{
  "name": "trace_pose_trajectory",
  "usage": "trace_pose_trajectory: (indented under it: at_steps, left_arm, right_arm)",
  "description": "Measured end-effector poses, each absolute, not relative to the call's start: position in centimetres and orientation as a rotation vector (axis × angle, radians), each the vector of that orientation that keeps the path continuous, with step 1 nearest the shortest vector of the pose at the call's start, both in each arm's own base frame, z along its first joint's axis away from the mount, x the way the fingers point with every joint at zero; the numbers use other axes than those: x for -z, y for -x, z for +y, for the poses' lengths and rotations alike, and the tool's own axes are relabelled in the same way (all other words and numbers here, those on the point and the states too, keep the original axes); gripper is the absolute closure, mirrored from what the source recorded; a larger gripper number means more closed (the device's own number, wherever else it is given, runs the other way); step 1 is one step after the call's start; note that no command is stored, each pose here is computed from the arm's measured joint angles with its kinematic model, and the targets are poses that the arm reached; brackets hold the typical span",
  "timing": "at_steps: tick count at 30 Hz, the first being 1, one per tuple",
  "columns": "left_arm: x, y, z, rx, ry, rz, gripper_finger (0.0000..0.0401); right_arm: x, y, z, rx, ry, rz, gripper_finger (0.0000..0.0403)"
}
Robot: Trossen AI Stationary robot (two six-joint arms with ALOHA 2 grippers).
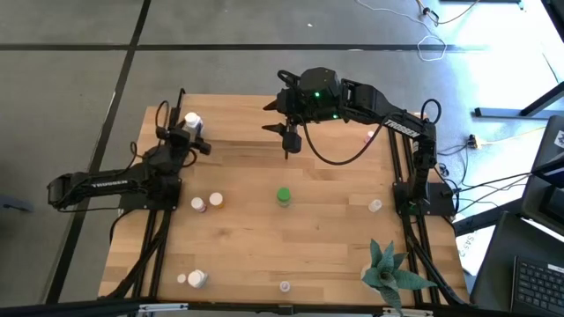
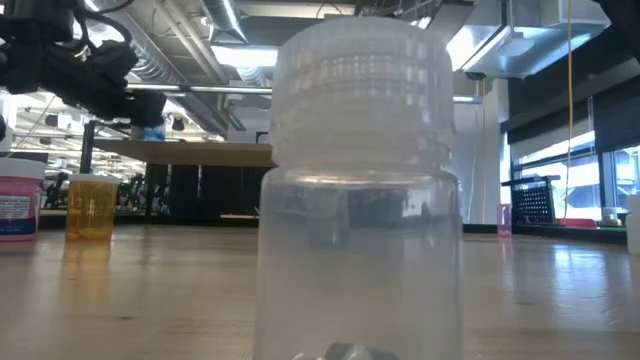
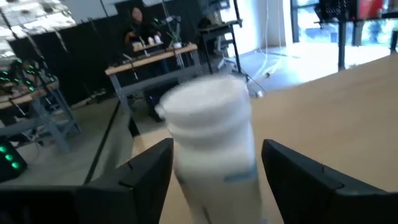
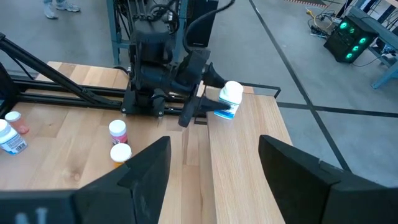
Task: Pick and place medicine bottles onto shelf by color
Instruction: Put the top white pill bottle on the shelf
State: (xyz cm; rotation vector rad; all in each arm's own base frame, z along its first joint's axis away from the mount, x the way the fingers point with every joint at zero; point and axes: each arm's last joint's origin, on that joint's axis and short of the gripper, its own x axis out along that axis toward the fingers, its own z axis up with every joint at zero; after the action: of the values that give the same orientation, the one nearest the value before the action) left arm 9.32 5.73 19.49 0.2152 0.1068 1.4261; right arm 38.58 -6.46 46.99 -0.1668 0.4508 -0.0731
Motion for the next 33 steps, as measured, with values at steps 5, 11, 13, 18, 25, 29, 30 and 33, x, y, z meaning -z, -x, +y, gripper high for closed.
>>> trace_pose_trajectory:
  at_steps: [5, 11, 13, 18, 25, 29, 30, 33]
  left_arm:
    - [-20.2, -9.2, 5.7, -1.449, -0.252, 0.091, 0.0159]
    - [-20.6, -9.1, 5.7, -1.454, -0.264, 0.072, 0.0159]
    - [-20.7, -9.1, 5.7, -1.451, -0.265, 0.064, 0.0159]
    - [-20.9, -9.0, 5.6, -1.45, -0.296, 0.072, 0.0159]
    - [-21.8, -8.7, 5.5, -1.487, -0.331, 0.041, 0.0159]
    - [-22.2, -8.6, 5.3, -1.473, -0.356, 0.027, 0.0159]
    - [-22.3, -8.6, 5.3, -1.468, -0.361, 0.025, 0.0159]
    - [-22.4, -8.6, 5.1, -1.456, -0.372, 0.019, 0.0159]
  right_arm:
    - [-47.0, -38.6, -6.5, 0.073, 0.167, 0.451, 0.0157]
    - [-47.0, -38.6, -6.5, 0.073, 0.166, 0.451, 0.0157]
    - [-47.0, -38.6, -6.5, 0.073, 0.167, 0.451, 0.0157]
    - [-47.0, -38.6, -6.5, 0.073, 0.167, 0.451, 0.0157]
    - [-47.0, -38.6, -6.4, 0.073, 0.167, 0.451, 0.0157]
    - [-47.0, -38.6, -6.4, 0.073, 0.167, 0.451, 0.0157]
    - [-47.0, -38.6, -6.4, 0.073, 0.167, 0.451, 0.0157]
    - [-47.0, -38.6, -6.4, 0.073, 0.166, 0.451, 0.0157]
